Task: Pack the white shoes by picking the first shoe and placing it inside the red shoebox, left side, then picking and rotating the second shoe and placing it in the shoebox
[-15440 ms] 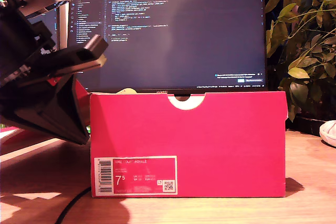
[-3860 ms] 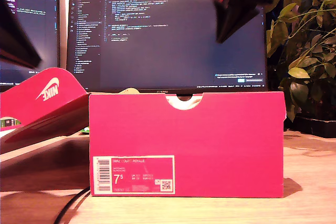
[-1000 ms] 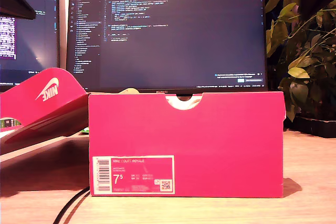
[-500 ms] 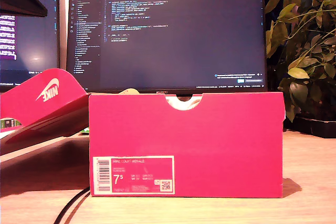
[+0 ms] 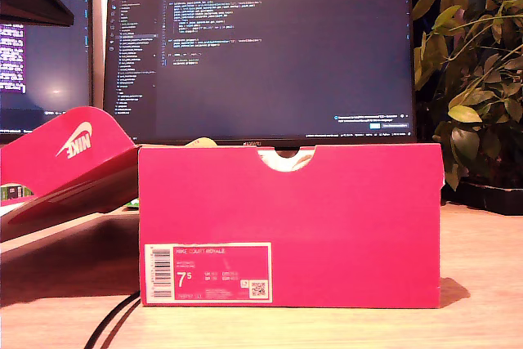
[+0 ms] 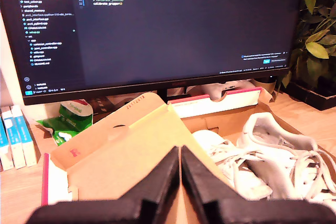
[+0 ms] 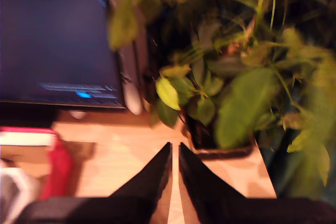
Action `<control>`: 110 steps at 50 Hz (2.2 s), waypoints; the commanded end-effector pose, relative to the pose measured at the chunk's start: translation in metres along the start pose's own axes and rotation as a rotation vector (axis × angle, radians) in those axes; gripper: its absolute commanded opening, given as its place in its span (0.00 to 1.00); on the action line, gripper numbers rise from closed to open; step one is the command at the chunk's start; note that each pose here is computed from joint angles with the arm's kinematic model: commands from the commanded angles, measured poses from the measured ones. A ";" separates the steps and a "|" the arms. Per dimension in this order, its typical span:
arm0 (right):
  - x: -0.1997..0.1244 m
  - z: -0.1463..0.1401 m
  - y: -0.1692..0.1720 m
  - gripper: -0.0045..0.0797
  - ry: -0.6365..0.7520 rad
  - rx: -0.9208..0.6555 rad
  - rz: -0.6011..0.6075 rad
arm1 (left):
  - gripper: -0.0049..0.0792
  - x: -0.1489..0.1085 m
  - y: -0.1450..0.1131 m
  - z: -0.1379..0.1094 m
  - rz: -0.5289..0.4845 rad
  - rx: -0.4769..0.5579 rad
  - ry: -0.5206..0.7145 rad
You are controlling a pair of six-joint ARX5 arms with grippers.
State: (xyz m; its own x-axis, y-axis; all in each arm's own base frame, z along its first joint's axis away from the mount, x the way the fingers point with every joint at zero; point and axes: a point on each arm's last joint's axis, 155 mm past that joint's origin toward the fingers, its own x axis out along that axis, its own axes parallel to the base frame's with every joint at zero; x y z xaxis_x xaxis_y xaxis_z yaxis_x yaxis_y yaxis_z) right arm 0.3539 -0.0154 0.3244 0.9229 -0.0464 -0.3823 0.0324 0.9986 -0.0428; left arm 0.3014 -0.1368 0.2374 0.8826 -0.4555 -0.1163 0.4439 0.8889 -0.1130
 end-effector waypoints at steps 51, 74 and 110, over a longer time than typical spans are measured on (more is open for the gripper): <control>-0.026 -0.105 0.019 0.04 0.038 0.025 0.054 | 0.04 0.011 0.010 -0.026 0.018 0.017 0.032; -0.040 -0.153 0.024 0.04 0.042 0.050 0.079 | 0.04 0.010 0.008 -0.032 -0.001 -0.009 0.012; -0.034 -0.204 0.024 0.04 0.161 0.178 0.061 | 0.04 0.010 0.005 -0.029 -0.015 -0.036 0.002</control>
State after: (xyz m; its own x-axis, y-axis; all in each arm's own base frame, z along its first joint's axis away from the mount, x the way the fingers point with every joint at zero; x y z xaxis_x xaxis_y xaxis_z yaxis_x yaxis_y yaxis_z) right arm 0.2455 0.0015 0.1574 0.8608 0.0070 -0.5089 0.0664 0.9898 0.1258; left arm 0.3096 -0.1381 0.2187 0.8788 -0.4676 -0.0951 0.4531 0.8802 -0.1409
